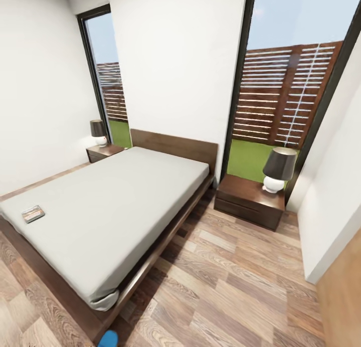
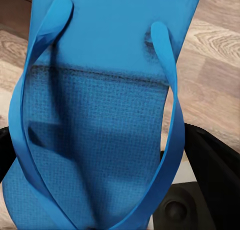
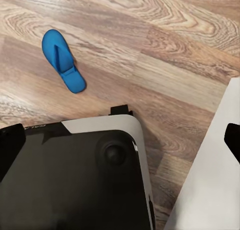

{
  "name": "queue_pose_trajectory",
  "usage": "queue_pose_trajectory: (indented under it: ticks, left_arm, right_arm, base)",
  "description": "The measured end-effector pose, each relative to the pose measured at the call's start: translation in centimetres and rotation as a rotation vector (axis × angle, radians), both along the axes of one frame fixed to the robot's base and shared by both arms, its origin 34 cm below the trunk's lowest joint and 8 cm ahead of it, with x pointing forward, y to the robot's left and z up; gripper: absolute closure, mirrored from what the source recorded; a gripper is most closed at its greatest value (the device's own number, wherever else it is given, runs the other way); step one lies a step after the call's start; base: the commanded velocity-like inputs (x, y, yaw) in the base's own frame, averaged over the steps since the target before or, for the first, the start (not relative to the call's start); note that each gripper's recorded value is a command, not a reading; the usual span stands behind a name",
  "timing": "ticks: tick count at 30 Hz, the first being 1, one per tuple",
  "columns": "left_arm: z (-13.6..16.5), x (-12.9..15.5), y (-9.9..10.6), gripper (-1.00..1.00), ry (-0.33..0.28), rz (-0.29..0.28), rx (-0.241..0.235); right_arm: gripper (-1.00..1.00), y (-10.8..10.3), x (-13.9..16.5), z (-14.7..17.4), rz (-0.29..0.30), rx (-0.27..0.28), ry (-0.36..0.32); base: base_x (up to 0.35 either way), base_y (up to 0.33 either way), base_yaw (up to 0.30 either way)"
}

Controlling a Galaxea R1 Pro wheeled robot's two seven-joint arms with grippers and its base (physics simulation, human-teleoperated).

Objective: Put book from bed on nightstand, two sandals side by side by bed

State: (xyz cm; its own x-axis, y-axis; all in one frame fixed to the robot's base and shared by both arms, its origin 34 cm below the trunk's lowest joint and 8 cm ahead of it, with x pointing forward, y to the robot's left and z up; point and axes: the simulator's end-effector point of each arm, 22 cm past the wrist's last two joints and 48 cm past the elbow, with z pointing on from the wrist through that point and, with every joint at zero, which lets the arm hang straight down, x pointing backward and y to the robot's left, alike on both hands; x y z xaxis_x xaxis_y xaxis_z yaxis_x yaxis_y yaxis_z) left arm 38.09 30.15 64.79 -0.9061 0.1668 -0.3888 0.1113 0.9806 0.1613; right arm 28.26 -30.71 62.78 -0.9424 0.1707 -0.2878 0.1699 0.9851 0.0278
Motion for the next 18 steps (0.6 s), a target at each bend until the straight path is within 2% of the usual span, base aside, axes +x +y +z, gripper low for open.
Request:
queue_pose_trajectory:
  ticks: [7, 18]
  left_arm:
    - [-0.02, -0.05, -0.01, 1.00, 0.001, 0.000, 0.000]
    - [-0.07, -0.09, 0.00, 1.00, 0.002, 0.000, 0.000]
  right_arm:
    - [-1.00, 0.00, -0.02, -0.01, 0.000, 0.000, 0.001]
    - [-1.00, -0.01, -0.08, -0.04, 0.000, -0.001, 0.002]
  base:
    - [0.000, 0.000, 0.035]
    - [-0.026, 0.000, 0.165]
